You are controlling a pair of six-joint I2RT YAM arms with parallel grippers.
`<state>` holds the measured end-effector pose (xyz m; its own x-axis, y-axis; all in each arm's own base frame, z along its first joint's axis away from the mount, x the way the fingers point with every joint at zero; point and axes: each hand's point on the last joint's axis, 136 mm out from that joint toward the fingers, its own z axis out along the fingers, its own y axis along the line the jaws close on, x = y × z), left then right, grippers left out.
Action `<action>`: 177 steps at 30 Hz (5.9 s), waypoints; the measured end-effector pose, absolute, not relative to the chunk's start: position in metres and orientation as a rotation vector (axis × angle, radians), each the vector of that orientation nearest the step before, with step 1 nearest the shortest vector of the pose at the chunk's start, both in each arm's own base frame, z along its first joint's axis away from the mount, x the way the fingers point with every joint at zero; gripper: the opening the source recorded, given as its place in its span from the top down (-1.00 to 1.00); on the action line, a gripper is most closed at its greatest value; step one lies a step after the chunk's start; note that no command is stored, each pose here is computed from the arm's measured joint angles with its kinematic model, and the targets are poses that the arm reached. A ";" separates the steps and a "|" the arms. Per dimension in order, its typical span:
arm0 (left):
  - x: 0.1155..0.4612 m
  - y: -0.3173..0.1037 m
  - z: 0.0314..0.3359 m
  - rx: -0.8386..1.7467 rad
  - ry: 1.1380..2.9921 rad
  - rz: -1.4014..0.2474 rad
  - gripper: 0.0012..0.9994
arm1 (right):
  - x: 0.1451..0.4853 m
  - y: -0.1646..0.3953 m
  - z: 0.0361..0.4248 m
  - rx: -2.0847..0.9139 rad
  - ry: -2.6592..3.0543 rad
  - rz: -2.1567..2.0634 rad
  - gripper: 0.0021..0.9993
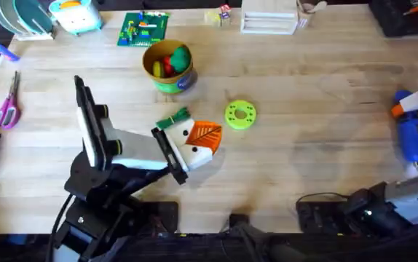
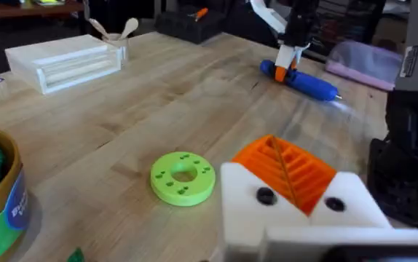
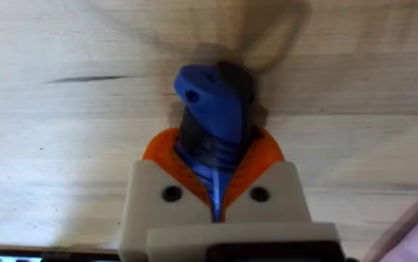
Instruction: Pick up the gripper from the table and insert it into the empty holder that is missing its gripper. Then pick up a screw, insert it into the mounting hole, and use the screwdriver to tighten it. Finally, clean up the table by picking up the vegetable and placing it into the bucket.
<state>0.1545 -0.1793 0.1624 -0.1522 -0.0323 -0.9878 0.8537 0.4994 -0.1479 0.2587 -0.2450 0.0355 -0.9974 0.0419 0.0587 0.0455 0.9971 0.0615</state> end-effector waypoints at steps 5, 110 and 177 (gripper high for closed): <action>0.154 -0.179 0.162 0.740 1.530 -0.912 0.97 | 0.254 -0.228 0.040 -0.085 -3.077 -0.175 0.95; 0.155 -0.179 0.162 0.775 1.504 -0.870 0.97 | 0.191 0.337 0.372 2.300 -2.586 -2.527 0.95; 0.155 -0.179 0.162 0.775 1.504 -0.869 0.97 | 0.202 0.341 0.355 2.232 -2.623 -2.471 0.95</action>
